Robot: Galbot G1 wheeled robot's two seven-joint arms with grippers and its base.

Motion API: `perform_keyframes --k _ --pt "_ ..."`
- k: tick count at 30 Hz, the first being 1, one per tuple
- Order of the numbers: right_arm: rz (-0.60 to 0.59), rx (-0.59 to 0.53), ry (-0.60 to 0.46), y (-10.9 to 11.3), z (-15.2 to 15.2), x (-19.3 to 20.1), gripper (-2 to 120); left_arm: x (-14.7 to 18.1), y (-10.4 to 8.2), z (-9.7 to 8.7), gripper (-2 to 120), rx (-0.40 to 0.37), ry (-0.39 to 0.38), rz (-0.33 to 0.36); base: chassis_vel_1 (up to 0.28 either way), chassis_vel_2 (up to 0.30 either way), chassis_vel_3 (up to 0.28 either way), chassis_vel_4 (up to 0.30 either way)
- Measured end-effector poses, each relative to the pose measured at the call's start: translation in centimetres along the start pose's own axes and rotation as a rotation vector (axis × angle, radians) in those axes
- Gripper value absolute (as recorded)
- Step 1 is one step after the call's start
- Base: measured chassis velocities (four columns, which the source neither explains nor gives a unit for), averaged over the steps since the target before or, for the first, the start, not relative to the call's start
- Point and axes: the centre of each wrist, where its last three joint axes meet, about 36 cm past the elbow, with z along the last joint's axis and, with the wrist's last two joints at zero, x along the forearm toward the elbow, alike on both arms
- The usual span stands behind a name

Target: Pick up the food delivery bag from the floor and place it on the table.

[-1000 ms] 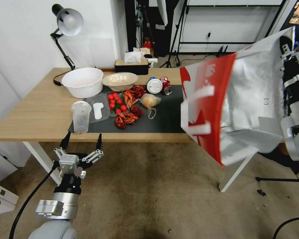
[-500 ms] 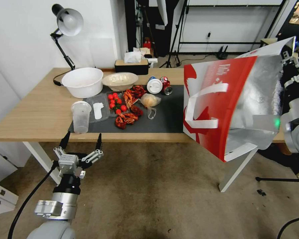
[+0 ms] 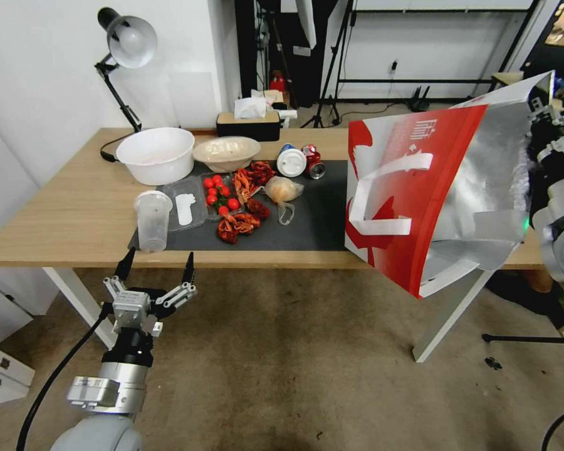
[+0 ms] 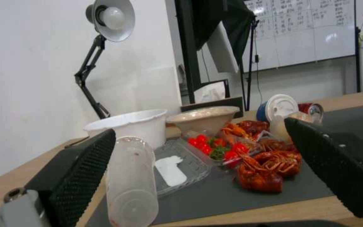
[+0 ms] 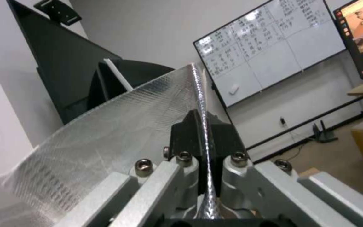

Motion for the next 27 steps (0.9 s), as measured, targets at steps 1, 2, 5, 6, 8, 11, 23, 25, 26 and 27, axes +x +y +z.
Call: perform_keyframes --k 1,2,5,6,8,11,23,25,26,27 --pt "0.001 0.007 0.006 -0.2 0.1 -0.2 0 0.0 0.0 0.0 100 -0.001 0.0 0.001 0.0 0.0 0.0 0.0" --pt "0.001 0.011 0.01 -0.3 0.1 -0.4 0 0.0 0.0 0.0 100 -0.001 0.001 0.001 0.0 0.0 0.0 0.0" --pt "-0.003 0.023 0.02 -0.5 0.1 -1.3 0 0.0 0.0 0.1 100 -0.001 0.001 0.002 0.0 0.0 0.0 0.0" --pt "-0.003 0.023 0.02 -0.5 0.1 -1.3 0 0.0 0.0 0.1 100 -0.001 0.001 0.002 0.0 0.0 0.0 0.0" --pt "-0.003 0.029 0.025 -0.6 0.1 -2.2 0 0.1 0.0 0.1 100 0.0 0.001 0.001 0.0 0.0 0.0 0.0" --pt "-0.002 0.03 0.029 -0.6 0.1 -2.7 2 0.1 0.0 0.2 100 -0.001 0.002 0.0 0.0 0.0 0.0 0.0" --pt "-0.032 0.042 0.046 -1.2 0.2 -3.6 43 0.0 0.1 0.6 100 0.001 0.01 -0.004 0.0 0.0 0.0 0.0" --pt "-0.042 0.046 0.051 -1.3 0.2 -3.5 55 0.0 0.1 0.7 100 0.001 0.012 -0.004 0.0 0.0 0.0 0.0" --pt "-0.045 0.048 0.052 -1.4 0.3 -3.4 59 0.0 0.1 0.7 100 0.001 0.012 -0.004 0.0 0.0 0.0 0.0" --pt "-0.045 0.048 0.052 -1.4 0.3 -3.4 59 0.0 0.1 0.7 100 0.001 0.012 -0.004 0.0 0.0 0.0 0.0"
